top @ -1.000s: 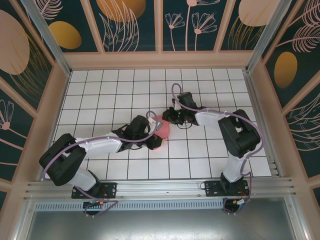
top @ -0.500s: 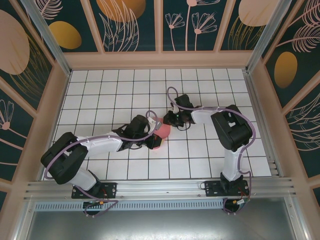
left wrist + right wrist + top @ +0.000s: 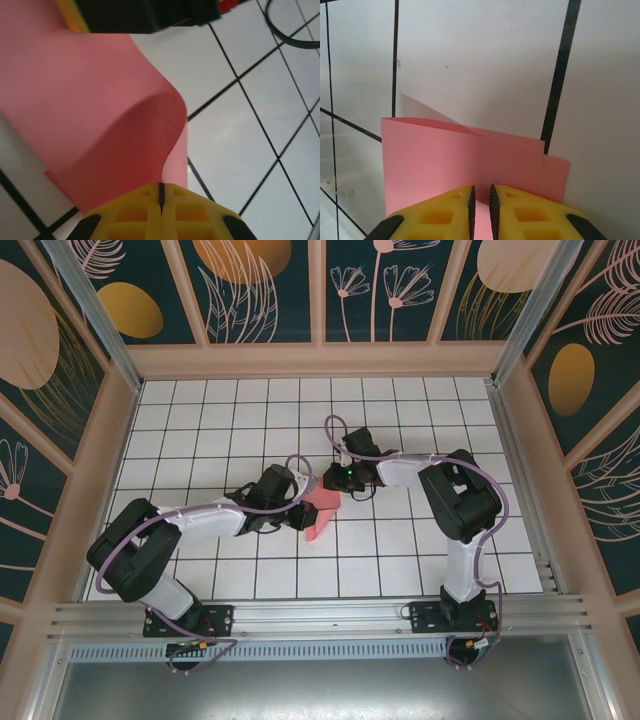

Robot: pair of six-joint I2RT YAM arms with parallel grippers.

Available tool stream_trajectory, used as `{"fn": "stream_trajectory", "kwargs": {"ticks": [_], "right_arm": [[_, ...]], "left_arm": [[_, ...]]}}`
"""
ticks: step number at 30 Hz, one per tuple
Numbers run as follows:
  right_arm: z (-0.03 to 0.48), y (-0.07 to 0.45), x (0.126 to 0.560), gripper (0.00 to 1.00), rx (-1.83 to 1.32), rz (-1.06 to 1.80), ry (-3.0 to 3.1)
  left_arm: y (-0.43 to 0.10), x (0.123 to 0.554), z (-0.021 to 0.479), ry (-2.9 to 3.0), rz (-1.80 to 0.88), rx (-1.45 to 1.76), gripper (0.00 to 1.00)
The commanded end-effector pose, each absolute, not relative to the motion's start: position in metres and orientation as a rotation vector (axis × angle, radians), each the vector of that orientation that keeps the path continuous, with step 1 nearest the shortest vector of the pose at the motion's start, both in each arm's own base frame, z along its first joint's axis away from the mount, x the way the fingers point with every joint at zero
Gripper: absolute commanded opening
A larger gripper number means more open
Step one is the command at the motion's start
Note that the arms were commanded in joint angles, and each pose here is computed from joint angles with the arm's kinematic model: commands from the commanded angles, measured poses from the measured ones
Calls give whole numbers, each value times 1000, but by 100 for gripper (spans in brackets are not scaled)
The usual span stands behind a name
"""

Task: Fold a paper plane with a square sheet of paper (pick it up from the middle)
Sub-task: Third fold the triangle at the center of the table.

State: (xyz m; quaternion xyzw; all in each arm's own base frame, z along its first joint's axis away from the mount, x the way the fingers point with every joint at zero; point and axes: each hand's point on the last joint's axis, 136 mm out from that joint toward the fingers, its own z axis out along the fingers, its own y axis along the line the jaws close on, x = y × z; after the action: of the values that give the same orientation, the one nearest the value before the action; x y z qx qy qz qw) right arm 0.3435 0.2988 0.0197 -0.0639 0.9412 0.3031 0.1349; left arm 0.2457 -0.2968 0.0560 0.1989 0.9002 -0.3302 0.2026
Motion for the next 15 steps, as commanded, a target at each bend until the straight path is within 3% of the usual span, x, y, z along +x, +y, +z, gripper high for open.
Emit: {"fn": "stream_trajectory", "kwargs": {"ticks": [1,15], "right_arm": [[-7,289,332,21,-190,768,2820],[-8,291,325,21,-165,776,2830]], "left_arm": [[-291,256,49,2554,-847,505,0],[-279,275,36,2575,-693,406,2]]}}
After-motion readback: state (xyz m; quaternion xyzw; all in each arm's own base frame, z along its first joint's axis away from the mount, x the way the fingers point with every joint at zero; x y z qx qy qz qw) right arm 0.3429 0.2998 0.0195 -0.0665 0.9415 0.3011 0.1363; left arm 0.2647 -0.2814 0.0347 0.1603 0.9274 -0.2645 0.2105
